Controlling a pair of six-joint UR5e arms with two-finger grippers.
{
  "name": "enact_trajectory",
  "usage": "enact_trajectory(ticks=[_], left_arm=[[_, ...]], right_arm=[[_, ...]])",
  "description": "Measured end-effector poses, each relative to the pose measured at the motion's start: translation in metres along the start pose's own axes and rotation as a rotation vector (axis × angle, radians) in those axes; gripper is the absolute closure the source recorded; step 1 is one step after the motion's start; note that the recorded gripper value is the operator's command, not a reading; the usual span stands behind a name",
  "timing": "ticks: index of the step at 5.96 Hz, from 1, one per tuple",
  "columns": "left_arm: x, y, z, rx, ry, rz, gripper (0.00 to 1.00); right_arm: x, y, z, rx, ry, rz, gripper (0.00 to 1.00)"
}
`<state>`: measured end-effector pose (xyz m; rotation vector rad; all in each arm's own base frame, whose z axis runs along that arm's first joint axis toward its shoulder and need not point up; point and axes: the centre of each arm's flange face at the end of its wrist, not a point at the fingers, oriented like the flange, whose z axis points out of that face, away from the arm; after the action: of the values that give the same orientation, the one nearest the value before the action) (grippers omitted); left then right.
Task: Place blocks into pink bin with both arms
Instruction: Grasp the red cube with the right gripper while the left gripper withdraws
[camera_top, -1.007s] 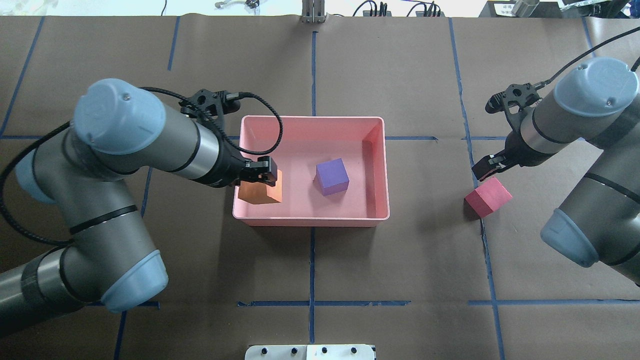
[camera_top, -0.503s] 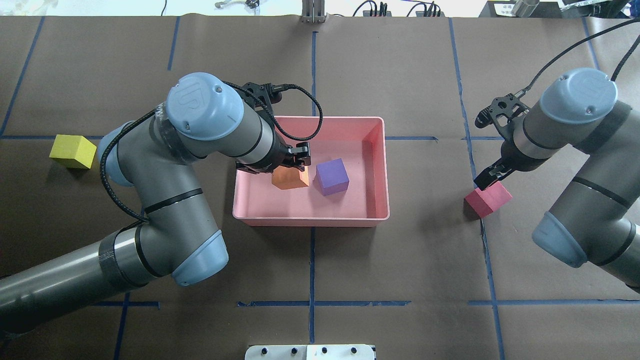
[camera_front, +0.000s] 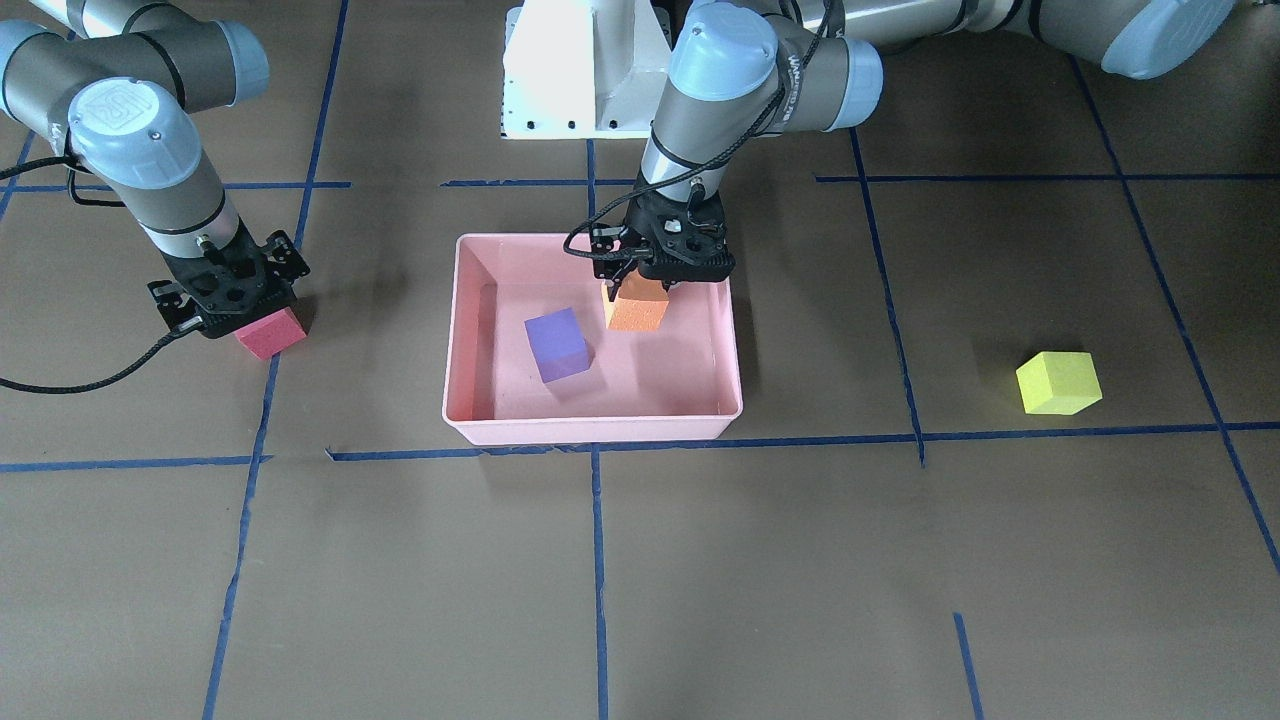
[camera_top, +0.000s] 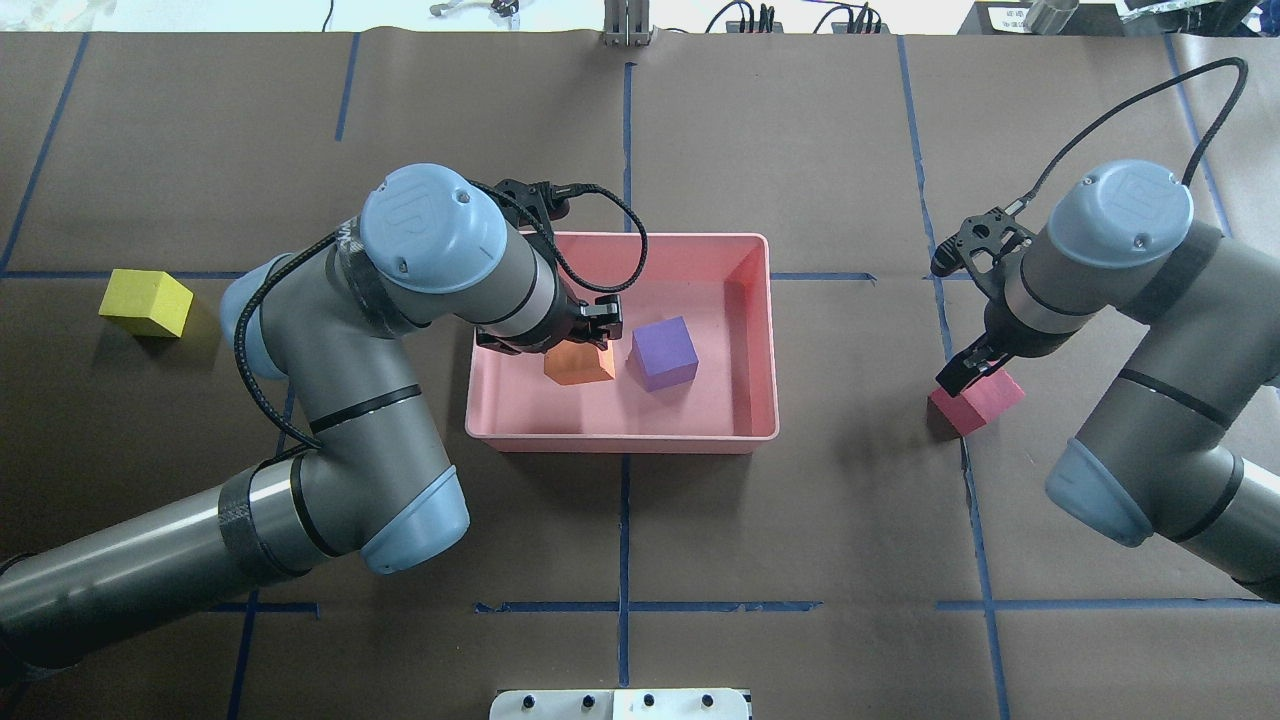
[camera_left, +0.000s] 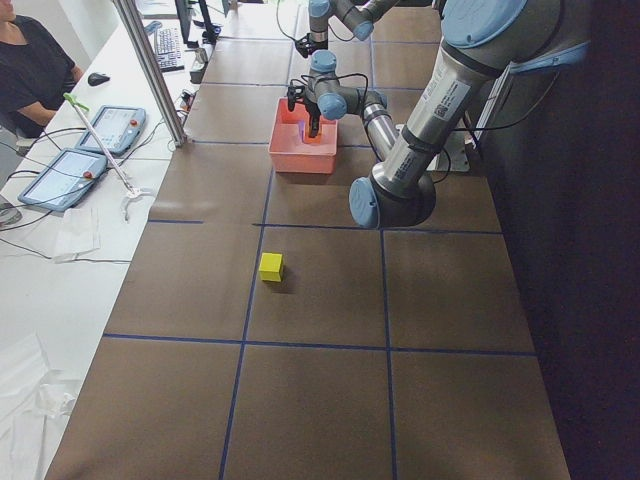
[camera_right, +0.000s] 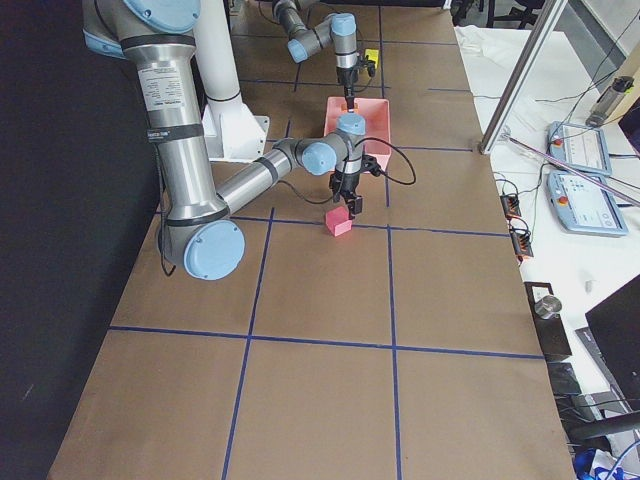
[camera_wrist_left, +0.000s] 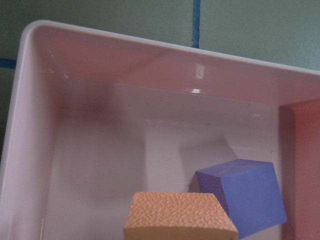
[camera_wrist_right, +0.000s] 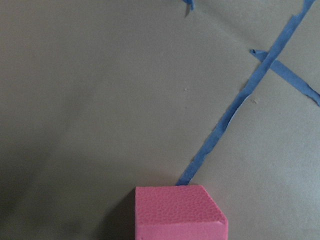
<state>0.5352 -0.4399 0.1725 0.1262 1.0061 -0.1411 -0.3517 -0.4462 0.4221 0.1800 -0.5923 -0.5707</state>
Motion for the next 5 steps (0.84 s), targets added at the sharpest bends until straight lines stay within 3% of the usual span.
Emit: enact_trajectory(ticks=[2,4,5], left_arm=[[0.001,0.004,0.003,0.009,-0.006,0.005,0.00],[0.005,0.005,-0.020,0.025,0.032,0.012,0.00],[0.004,0.008,-0.037,0.035,0.059,0.016,0.00]], right_arm=[[0.001,0.002,0.014,-0.025,0.017,-0.041,0.00],[0.002,0.000,0.029,-0.052,0.023,-0.044,0.00],[0.001,-0.001,0.034,-0.062,0.022,-0.043,0.56]])
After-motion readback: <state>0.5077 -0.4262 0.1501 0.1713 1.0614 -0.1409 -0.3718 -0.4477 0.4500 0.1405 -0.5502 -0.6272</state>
